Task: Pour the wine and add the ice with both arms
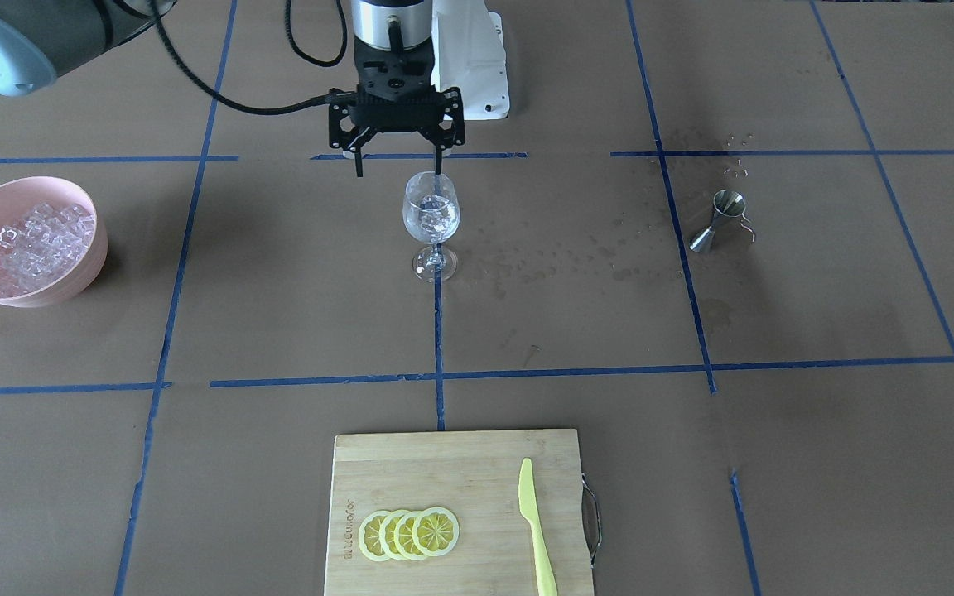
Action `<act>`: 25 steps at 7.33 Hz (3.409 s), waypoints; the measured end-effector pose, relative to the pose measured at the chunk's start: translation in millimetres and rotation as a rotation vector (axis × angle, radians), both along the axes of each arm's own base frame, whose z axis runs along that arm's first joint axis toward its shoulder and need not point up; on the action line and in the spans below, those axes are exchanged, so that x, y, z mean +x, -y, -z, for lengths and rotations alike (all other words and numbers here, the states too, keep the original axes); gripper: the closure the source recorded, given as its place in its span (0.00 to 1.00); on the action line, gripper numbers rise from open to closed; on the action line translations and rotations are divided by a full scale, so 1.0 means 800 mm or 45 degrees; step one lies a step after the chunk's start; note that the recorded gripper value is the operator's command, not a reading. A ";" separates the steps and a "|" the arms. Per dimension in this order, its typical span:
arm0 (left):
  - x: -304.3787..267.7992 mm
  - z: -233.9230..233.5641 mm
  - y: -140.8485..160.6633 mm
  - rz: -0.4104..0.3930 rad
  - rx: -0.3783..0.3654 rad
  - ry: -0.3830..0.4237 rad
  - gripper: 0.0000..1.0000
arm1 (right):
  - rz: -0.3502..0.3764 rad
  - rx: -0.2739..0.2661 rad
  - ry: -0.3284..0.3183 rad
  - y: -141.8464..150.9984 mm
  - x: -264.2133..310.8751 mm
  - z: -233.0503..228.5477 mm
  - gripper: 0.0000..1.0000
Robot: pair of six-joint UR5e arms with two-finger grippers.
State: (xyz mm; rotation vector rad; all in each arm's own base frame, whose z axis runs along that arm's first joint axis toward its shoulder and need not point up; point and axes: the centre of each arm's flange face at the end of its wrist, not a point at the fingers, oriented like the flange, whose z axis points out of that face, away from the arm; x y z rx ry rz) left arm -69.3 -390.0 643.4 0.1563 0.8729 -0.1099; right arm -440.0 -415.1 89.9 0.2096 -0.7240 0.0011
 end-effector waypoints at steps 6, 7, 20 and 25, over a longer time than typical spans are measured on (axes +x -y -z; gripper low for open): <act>-0.006 0.007 0.000 -0.063 0.109 0.108 0.00 | 0.424 0.091 -0.120 0.220 0.389 -0.292 0.00; -0.007 -0.003 -0.008 -0.094 0.114 0.135 0.00 | 0.467 0.082 -0.130 0.231 0.433 -0.340 0.00; 0.000 0.006 -0.028 -0.142 0.050 0.120 0.00 | 0.245 -0.165 -0.039 0.025 0.632 -0.683 0.00; 0.000 0.003 -0.029 -0.142 0.044 0.116 0.00 | 0.137 -0.164 -0.022 0.030 0.631 -0.675 0.00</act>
